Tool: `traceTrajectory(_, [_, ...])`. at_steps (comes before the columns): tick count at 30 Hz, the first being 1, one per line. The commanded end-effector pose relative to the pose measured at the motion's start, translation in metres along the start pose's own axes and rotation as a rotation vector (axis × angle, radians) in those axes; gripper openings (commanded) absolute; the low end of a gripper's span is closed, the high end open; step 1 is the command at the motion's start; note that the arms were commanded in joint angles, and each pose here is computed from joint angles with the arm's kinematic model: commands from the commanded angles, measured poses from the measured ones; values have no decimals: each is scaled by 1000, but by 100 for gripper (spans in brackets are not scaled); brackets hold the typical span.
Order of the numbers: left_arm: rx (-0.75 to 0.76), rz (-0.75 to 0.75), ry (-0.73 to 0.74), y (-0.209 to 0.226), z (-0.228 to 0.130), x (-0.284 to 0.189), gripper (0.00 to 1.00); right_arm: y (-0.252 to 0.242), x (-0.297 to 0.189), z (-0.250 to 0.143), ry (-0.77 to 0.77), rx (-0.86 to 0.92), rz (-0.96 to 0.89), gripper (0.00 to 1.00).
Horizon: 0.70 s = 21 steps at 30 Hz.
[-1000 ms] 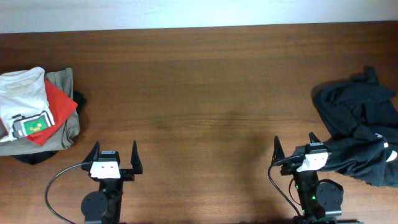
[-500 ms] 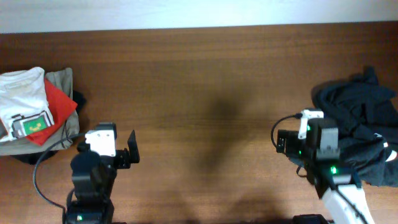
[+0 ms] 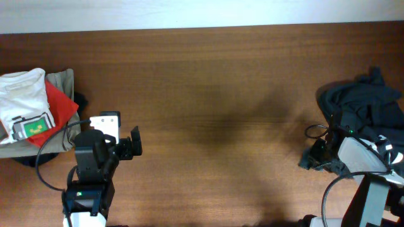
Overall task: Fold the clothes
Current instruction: 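Grasp the black NIKE t-shirt with the right gripper, then drag the black t-shirt leftward to the table center with both grippers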
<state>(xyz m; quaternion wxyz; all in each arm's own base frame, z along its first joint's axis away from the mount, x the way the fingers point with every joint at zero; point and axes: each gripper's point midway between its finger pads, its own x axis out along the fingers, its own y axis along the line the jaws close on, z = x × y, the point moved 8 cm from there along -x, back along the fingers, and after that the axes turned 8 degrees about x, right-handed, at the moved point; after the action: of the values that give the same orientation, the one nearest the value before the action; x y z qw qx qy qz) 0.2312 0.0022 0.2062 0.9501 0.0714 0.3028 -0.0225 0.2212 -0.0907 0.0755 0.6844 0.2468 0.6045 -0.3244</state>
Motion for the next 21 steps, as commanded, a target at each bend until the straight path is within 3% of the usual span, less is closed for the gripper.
traceTrajectory(1, [-3, 18, -99, 4, 20, -4, 99, 40, 0, -26, 212, -186, 443, 4])
traceTrajectory(3, [-2, 28, -162, 5, 31, -5, 99, 81, -26, -42, 249, -458, 748, 4])
traceTrajectory(5, [-2, 32, -192, 6, 36, -3, 99, 126, -52, -68, 259, -703, 884, 4])
traceTrajectory(7, [-2, 31, -184, 7, 37, 6, 99, 188, -89, -114, 166, -1021, 1007, 5])
traceTrajectory(9, [2, 6, -218, 5, 44, 22, 99, 232, -114, -142, -32, -1099, 1061, 7])
traceTrajectory(10, [8, -48, -240, 1, 48, 30, 99, 245, -121, -147, -149, -1111, 1050, 48])
traceTrajectory(11, [15, -102, -250, -4, 49, 36, 99, 250, -123, -147, -206, -1110, 1033, 50])
traceTrajectory(12, [20, -148, -248, -9, 48, 40, 99, 248, -122, -141, -204, -1095, 1016, 99])
traceTrajectory(16, [35, -312, -307, -23, 55, 38, 99, 190, -124, -67, -229, -846, 803, 99])
traceTrajectory(18, [-93, -354, -233, -29, 48, 43, 99, 151, -130, -37, -244, -711, 727, 99])
traceTrajectory(21, [-41, -485, -82, -75, 26, 57, 99, 118, -126, -22, -176, -598, 690, 99])
